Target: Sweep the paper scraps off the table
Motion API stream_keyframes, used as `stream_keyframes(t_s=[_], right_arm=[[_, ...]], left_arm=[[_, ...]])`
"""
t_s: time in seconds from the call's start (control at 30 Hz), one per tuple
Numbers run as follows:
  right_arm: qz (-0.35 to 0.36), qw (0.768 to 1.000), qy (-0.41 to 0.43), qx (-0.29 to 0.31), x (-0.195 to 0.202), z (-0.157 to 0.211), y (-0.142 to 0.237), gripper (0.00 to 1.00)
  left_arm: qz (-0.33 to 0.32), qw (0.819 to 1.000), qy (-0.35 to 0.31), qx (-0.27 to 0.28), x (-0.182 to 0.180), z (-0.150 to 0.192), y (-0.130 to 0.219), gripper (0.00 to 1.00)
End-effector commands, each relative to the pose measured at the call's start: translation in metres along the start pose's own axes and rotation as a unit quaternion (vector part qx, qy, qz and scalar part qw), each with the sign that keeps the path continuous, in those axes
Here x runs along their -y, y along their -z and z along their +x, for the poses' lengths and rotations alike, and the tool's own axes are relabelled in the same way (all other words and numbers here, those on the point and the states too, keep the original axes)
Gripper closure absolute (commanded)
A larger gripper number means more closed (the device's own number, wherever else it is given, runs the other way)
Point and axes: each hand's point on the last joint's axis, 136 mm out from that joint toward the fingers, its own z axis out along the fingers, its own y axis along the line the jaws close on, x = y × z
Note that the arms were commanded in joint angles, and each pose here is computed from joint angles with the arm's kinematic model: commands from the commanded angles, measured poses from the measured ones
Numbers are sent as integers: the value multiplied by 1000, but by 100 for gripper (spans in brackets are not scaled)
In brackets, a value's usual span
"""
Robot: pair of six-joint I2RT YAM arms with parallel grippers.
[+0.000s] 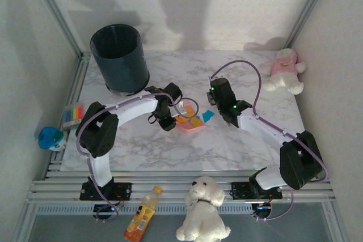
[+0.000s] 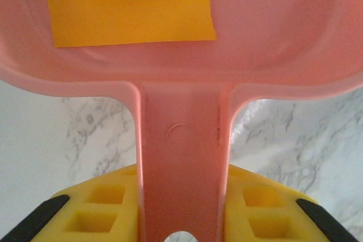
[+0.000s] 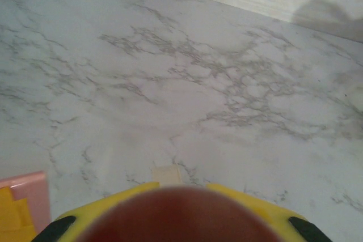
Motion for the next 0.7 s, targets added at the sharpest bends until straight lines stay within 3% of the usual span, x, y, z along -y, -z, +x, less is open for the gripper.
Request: stream_keyframes(t_s=[0.0,0.67], right_arm=[[32,999,-19,14,13,-4,9,100],[-51,999,-7,-15,-15,18,8,100]], left_arm=[[20,1000,-20,-13,15,14,8,100],[53,998,-25,-27,34,11,6,100]])
